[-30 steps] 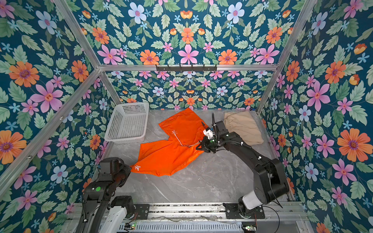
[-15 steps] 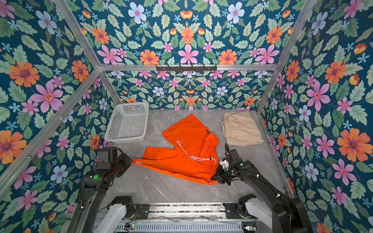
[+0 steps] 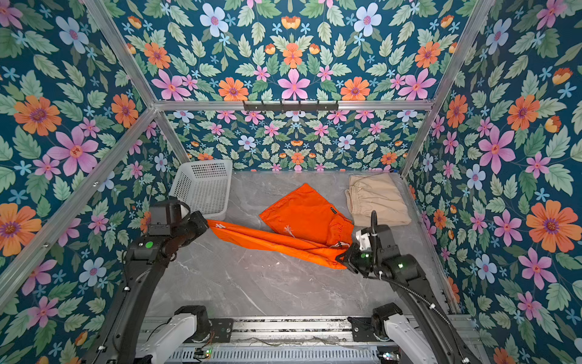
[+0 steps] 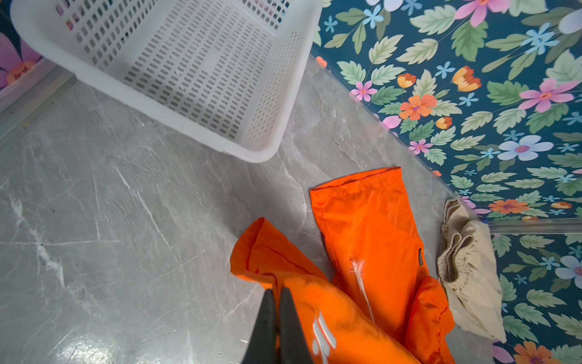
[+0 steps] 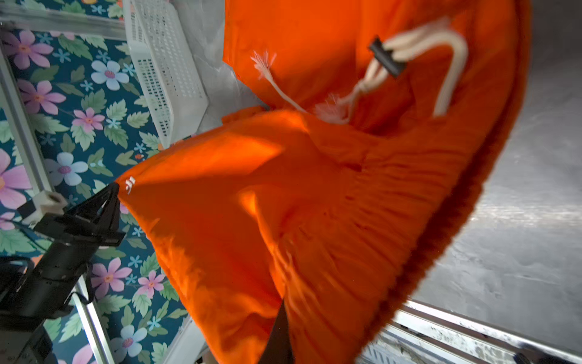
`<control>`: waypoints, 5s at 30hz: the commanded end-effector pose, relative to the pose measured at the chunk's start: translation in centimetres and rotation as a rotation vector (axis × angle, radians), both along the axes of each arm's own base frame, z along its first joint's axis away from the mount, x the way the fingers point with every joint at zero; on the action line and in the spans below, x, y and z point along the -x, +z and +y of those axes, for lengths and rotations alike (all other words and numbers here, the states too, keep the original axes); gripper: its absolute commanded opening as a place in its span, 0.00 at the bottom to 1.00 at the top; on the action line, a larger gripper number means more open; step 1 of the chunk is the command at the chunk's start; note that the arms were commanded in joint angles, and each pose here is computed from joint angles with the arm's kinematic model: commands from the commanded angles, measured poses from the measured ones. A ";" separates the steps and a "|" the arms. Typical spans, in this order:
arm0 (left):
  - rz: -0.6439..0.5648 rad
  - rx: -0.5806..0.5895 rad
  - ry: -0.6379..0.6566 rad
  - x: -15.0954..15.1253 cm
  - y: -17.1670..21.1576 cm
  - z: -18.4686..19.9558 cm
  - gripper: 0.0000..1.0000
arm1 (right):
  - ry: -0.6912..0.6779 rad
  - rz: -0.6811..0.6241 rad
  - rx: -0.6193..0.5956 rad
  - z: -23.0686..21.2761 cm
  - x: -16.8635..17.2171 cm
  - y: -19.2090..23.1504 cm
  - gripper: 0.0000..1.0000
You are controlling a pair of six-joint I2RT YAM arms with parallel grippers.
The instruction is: Fold and stack the shorts
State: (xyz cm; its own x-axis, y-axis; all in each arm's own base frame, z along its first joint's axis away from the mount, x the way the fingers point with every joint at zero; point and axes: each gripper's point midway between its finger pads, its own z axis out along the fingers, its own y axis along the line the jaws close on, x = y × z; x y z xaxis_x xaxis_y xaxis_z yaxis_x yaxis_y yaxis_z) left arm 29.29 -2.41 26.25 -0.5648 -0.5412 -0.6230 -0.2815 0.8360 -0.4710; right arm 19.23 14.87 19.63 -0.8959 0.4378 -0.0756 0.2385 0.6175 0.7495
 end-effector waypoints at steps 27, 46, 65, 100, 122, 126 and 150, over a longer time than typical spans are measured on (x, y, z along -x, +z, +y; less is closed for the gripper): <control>-0.755 -0.427 0.201 7.7 30.2 5.9 0.00 | 0.344 -0.861 -0.124 3.1 -0.1 33.1 0.00; -0.827 -0.365 -0.031 -7.9 31.8 1.0 0.00 | 0.325 -0.781 -0.082 5.2 -20.0 31.5 0.00; -0.291 -0.077 -0.216 0.1 0.7 -2.3 0.00 | 0.260 -0.123 -0.142 0.2 -10.2 3.3 0.00; 0.264 0.247 0.148 10.8 -14.2 -0.8 0.00 | 0.053 0.557 0.252 -3.1 7.0 -15.6 0.01; 0.204 0.432 0.046 7.8 -13.5 -4.0 0.44 | 0.155 0.233 0.308 0.0 -0.5 -8.1 0.44; 0.191 0.438 0.035 5.8 -14.9 -4.3 0.41 | 0.194 0.243 0.231 2.8 -2.2 -10.8 0.44; 0.089 0.385 0.010 1.0 -15.0 -4.3 0.45 | 0.195 0.130 0.420 1.1 -6.5 -11.4 0.45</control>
